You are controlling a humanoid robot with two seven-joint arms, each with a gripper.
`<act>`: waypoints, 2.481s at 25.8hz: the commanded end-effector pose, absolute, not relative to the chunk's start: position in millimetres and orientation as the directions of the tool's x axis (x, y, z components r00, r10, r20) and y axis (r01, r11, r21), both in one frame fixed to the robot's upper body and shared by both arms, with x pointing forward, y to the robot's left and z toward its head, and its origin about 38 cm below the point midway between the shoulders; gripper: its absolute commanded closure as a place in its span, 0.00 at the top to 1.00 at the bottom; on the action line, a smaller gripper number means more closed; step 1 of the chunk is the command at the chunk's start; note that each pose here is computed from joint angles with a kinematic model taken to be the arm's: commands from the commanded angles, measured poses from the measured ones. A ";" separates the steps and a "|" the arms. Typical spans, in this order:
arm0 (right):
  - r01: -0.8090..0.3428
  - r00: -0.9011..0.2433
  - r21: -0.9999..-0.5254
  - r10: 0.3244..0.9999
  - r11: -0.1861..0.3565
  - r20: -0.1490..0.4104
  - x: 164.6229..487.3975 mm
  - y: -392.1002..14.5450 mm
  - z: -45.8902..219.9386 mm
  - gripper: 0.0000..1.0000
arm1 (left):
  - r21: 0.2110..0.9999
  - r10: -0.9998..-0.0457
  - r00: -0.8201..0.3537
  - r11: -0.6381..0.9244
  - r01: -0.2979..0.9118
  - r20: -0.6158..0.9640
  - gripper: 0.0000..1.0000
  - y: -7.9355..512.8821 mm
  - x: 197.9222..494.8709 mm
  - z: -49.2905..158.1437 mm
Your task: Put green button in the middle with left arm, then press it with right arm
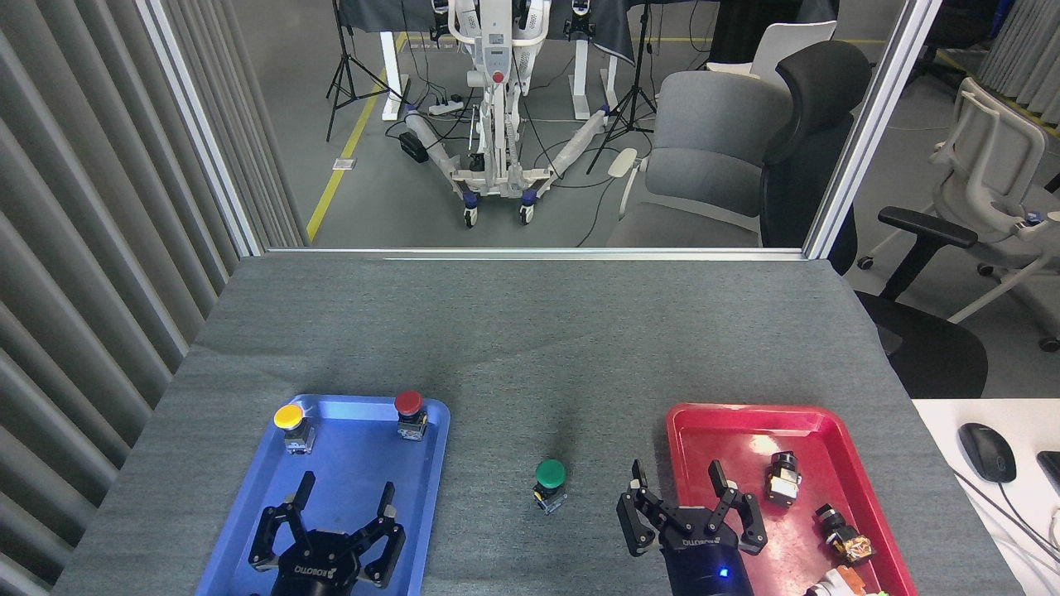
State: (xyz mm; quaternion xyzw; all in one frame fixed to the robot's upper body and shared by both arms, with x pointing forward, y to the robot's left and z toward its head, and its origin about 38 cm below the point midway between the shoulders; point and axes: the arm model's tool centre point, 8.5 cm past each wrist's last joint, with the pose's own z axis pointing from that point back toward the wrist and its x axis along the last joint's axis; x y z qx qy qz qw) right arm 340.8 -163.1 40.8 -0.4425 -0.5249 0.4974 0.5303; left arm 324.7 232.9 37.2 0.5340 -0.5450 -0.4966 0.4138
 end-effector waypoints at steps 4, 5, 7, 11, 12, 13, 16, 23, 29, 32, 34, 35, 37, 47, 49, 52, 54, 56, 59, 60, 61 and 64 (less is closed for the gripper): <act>-0.075 -0.065 -0.988 0.988 0.135 0.140 351.2 -118.7 44.5 1.00 | 0.985 -0.997 -0.013 -0.073 -0.159 -0.076 1.00 274.2 306.0 38.9; -0.082 -0.074 -0.988 0.987 0.134 0.140 353.5 -112.6 42.4 1.00 | 0.985 -0.997 -0.008 -0.073 -0.158 -0.075 1.00 277.1 305.7 39.1; -0.084 -0.084 -0.988 0.987 0.129 0.136 360.4 -101.3 43.1 0.92 | 0.986 -0.997 0.001 -0.071 -0.150 -0.072 1.00 281.6 304.4 37.9; -0.094 -0.143 -0.990 0.982 0.108 0.121 368.2 -83.2 41.5 0.64 | 0.993 -0.999 -0.011 -0.032 -0.115 -0.034 1.00 284.8 304.9 35.5; -0.101 -0.162 -0.988 0.978 0.113 0.129 368.7 -77.7 40.4 0.56 | 0.994 -1.000 -0.010 -0.015 -0.111 -0.017 1.00 287.3 304.5 35.4; -0.103 -0.177 -0.988 0.975 0.118 0.135 369.9 -72.6 41.0 0.47 | 0.994 -1.000 -0.014 0.003 -0.114 0.001 1.00 290.1 304.8 36.9; -0.118 -0.215 -0.986 0.966 0.118 0.142 369.6 -57.7 38.7 0.14 | 0.991 -0.998 -0.014 0.055 -0.120 0.054 1.00 302.3 301.7 39.0; -0.183 -0.255 -0.981 0.961 0.057 0.104 368.9 -46.0 13.2 0.00 | 0.989 -0.997 -0.017 0.077 -0.129 0.075 1.00 309.8 299.6 41.9; -0.243 -0.252 -0.969 0.962 0.037 0.100 367.4 -43.3 -10.2 0.00 | 0.989 -0.997 -0.016 0.078 -0.125 0.077 1.00 309.5 298.0 40.4; -0.268 -0.251 -0.963 0.963 0.027 0.097 363.4 -43.6 -21.5 0.00 | 0.989 -0.997 -0.016 0.078 -0.123 0.077 1.00 309.7 297.9 39.9; -0.286 -0.250 -0.958 0.964 0.019 0.094 360.6 -43.9 -29.1 0.00 | 0.989 -0.997 -0.016 0.078 -0.123 0.077 1.00 309.7 297.9 39.9; -0.294 -0.250 -0.956 0.964 0.015 0.093 359.1 -44.0 -32.8 0.00 | 0.989 -0.997 -0.016 0.078 -0.125 0.077 1.00 309.5 298.0 40.4; -0.285 -0.248 -0.958 0.965 0.016 0.089 358.8 -45.1 -33.9 0.00 | 0.989 -0.997 -0.016 0.078 -0.125 0.077 1.00 309.5 298.0 40.4; -0.088 -0.213 -0.991 0.970 0.096 0.113 377.6 -53.2 16.0 0.22 | 0.989 -0.997 -0.013 0.077 -0.124 0.076 1.00 310.4 297.9 40.0; -0.054 -0.200 -0.993 0.973 0.105 0.114 380.5 -55.1 27.4 0.45 | 0.989 -0.997 -0.013 0.077 -0.122 0.076 1.00 310.4 297.9 39.9; -0.030 -0.181 -0.993 0.977 0.110 0.114 383.2 -57.9 35.5 0.70 | 0.989 -0.997 -0.011 0.078 -0.122 0.077 1.00 310.6 297.9 39.9; -0.012 -0.150 -0.993 0.982 0.113 0.114 386.1 -67.9 40.5 0.91 | 0.989 -0.997 -0.011 0.078 -0.122 0.077 1.00 310.6 297.9 39.9; 0.004 -0.110 -0.992 0.986 0.124 0.123 387.4 -84.0 44.4 0.99 | 0.990 -0.997 -0.011 0.077 -0.122 0.076 1.00 310.5 297.9 39.9; 0.009 -0.052 -0.989 0.988 0.147 0.146 381.2 -118.7 40.9 0.99 | 0.990 -0.997 -0.011 0.077 -0.121 0.076 1.00 310.6 297.3 39.4; 0.007 -0.049 -0.988 0.987 0.156 0.155 377.1 -130.3 37.6 0.99 | 0.990 -0.997 -0.011 0.078 -0.121 0.077 1.00 310.6 297.3 39.4; 0.001 -0.045 -0.987 0.986 0.162 0.162 371.7 -140.1 33.7 0.99 | 0.990 -0.997 -0.011 0.077 -0.121 0.076 1.00 310.6 297.3 39.4; -0.012 0.010 -0.988 0.988 0.155 0.155 356.7 -169.3 23.5 0.99 | 0.990 -0.997 -0.011 0.078 -0.121 0.077 1.00 310.6 297.3 39.4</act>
